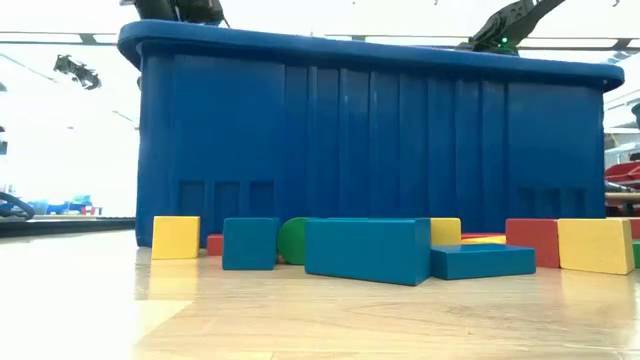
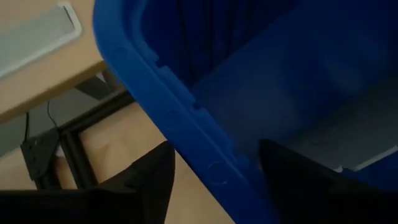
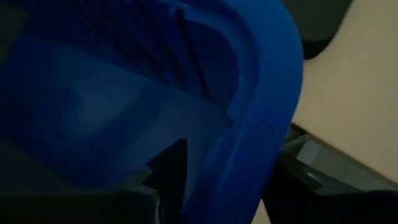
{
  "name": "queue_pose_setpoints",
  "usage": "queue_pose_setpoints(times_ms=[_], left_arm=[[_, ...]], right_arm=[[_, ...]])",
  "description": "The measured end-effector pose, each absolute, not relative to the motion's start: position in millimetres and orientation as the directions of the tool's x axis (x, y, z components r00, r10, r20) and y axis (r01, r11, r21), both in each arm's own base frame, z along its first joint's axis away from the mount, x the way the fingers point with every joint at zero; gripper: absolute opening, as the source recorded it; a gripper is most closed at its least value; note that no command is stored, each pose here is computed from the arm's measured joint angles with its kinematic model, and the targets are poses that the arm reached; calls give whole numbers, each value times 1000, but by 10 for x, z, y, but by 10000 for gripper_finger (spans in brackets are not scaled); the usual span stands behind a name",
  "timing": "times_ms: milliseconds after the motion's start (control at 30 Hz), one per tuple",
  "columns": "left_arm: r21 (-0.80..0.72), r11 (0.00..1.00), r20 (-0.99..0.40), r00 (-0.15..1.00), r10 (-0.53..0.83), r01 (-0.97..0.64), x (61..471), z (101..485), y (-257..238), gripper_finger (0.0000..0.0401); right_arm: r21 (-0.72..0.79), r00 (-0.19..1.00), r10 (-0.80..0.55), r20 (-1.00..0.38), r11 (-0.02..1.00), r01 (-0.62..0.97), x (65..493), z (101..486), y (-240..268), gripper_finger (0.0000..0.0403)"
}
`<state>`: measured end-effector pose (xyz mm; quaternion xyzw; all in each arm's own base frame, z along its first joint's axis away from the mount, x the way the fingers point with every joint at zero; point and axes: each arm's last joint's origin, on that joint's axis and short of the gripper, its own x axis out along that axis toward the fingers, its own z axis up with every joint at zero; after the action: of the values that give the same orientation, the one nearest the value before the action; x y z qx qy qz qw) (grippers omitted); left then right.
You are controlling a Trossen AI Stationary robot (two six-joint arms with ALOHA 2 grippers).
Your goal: Sort Items/Unsort Items
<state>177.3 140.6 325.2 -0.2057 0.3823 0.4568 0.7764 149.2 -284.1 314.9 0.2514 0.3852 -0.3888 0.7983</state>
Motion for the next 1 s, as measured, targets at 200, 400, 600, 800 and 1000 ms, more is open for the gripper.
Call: queue_pose_setpoints(times_ms=[200, 400, 600, 800, 1000], left_arm=[[-12, 525, -649, 406, 643, -851, 1798, 3415, 1622, 218], [-42, 558, -528, 493, 692, -829, 1801, 3552, 1802, 217], [-1, 571, -604, 455, 654, -821, 1707, 3764, 1764, 218], [-81, 491, -739, 383, 555, -868, 1526, 3957, 1509, 218], [-106, 358, -874, 258, 412, -928, 1390, 3731, 1307, 218]], right_arm=[[152, 459, -476, -750, 552, 820, 1528, 3197, -2912, 136], [232, 566, -431, -703, 613, 755, 1629, 3226, -2891, 150], [181, 523, -455, -721, 605, 775, 1622, 3219, -2885, 152], [152, 499, -479, -723, 593, 790, 1570, 3220, -2917, 153], [138, 490, -486, -724, 594, 792, 1543, 3221, -2931, 153]])
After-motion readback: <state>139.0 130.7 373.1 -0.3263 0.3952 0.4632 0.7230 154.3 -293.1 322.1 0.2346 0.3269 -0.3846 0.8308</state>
